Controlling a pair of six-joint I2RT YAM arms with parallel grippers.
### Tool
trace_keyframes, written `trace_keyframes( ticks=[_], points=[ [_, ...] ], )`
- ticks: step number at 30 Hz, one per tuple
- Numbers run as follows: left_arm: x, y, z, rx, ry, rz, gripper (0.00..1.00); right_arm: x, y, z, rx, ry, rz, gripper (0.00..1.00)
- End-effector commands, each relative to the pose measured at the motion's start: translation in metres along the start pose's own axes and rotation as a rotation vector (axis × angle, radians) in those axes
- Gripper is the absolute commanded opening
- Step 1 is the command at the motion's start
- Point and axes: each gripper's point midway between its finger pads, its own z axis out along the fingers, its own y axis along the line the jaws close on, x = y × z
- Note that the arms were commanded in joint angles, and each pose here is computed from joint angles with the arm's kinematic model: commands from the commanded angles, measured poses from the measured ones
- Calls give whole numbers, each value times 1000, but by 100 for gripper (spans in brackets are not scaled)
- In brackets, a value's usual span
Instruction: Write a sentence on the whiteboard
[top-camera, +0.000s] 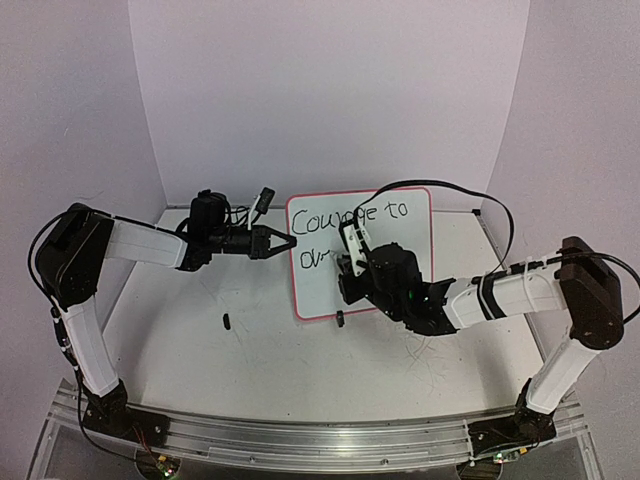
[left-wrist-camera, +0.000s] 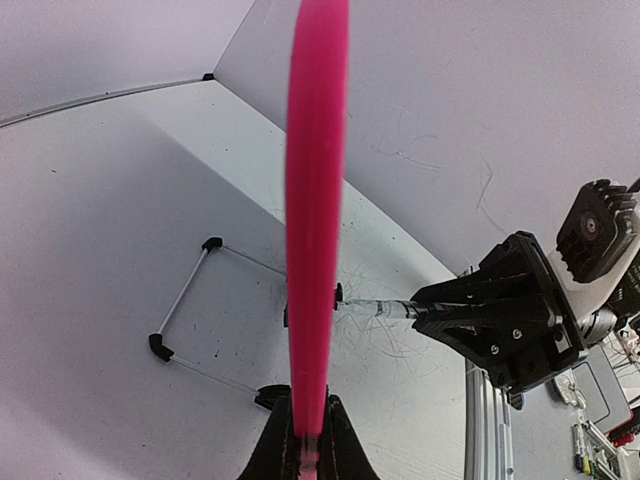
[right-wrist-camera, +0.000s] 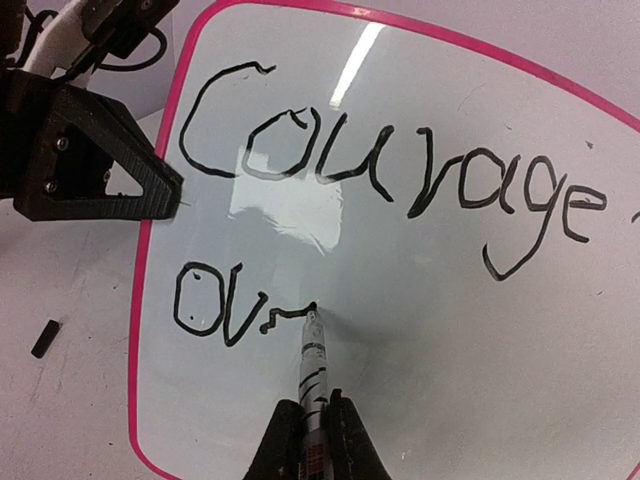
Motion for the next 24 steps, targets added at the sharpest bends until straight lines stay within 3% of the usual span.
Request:
trace_keyframes(
  ticks=[1,24],
  points=[
    [-19,-27,-2,66,-28,95,0,-21,-3,6,16,-58,-12,0],
    [-18,-25,-1,67,-25,91,0,9,14,3,-80,21,-27,0]
  ],
)
